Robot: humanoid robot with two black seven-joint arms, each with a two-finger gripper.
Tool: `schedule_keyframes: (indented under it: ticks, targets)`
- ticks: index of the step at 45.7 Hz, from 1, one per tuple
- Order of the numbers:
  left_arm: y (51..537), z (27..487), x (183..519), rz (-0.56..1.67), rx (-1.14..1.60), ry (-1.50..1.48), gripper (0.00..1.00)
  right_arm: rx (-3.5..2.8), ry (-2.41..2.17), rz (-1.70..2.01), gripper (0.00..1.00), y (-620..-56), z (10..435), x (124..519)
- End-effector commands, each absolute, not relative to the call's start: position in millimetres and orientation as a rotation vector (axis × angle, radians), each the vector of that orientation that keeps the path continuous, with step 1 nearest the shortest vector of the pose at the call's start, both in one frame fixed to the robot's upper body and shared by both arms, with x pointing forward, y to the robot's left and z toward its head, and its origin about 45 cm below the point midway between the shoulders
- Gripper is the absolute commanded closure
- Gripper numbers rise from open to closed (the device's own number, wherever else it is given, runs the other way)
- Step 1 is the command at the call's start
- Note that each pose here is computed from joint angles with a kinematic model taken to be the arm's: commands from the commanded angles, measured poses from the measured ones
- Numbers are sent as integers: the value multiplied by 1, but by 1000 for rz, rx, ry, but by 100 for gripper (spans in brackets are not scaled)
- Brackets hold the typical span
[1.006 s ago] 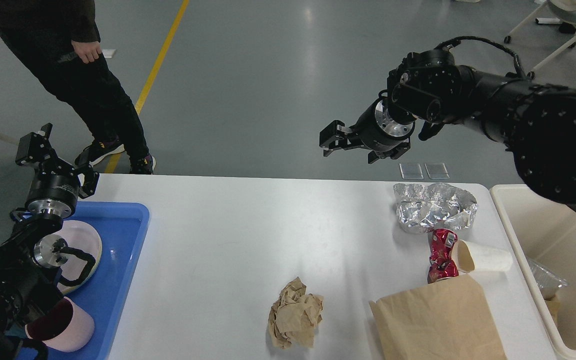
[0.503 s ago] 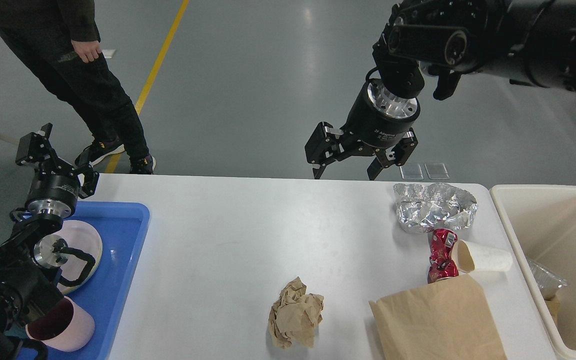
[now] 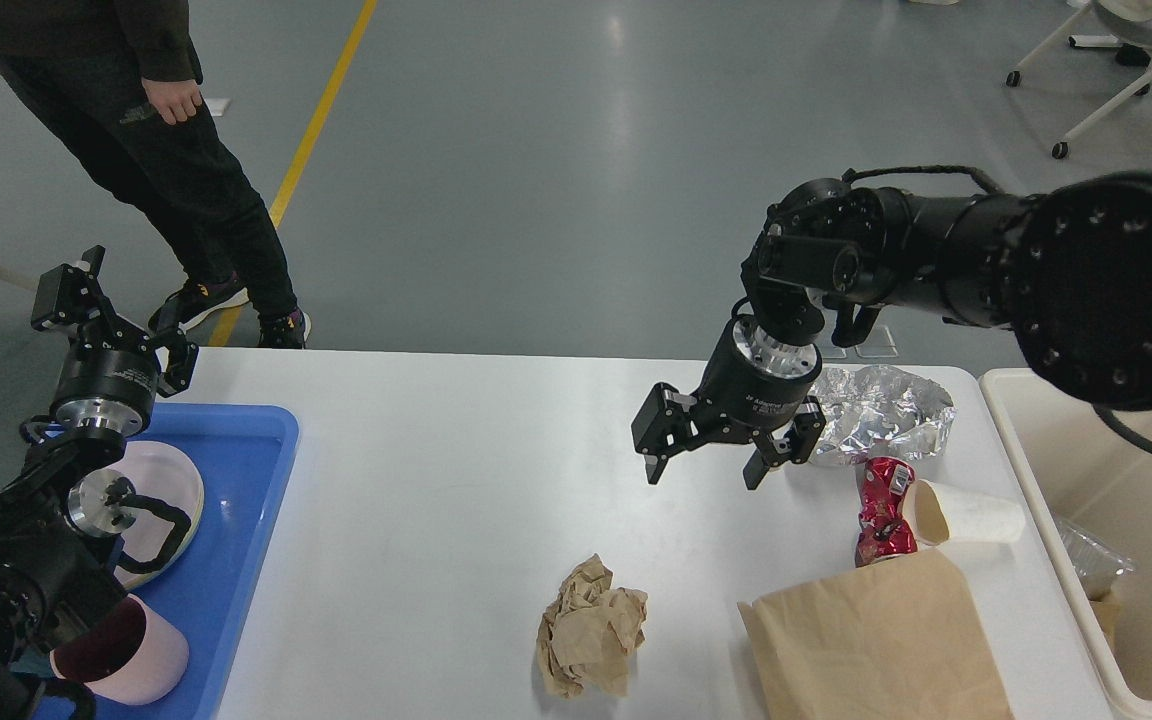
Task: Tidy desktop
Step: 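Move the right gripper back over the crumpled brown paper, then close the right gripper on the crumpled brown paper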
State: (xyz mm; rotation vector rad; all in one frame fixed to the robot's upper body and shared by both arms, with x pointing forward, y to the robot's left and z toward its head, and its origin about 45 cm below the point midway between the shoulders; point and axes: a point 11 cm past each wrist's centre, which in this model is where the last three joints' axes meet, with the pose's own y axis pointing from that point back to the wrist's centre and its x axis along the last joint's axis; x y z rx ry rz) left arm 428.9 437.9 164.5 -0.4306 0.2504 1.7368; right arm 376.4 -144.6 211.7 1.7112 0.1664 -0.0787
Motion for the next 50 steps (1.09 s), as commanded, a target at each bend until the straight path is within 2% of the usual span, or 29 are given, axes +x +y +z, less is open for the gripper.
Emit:
schedule_keyframes:
  ticks: [1, 20, 29, 41, 50]
  targets:
    - [438, 164, 429, 1736, -431, 251, 4, 1688, 172, -120, 0, -153, 183, 366]
    - [438, 164, 429, 1736, -431, 251, 4, 1776, 167, -222, 0, -144, 120, 338]
    - [438, 164, 429, 1736, -431, 251, 4, 1856, 162, -281, 0, -132, 110, 329]
    - [438, 164, 429, 1736, -431, 251, 4, 1946, 145, -308, 0, -117, 118, 334]
    - [438, 164, 429, 1738, -430, 250, 4, 1943, 127, -345, 0, -125, 100, 326]
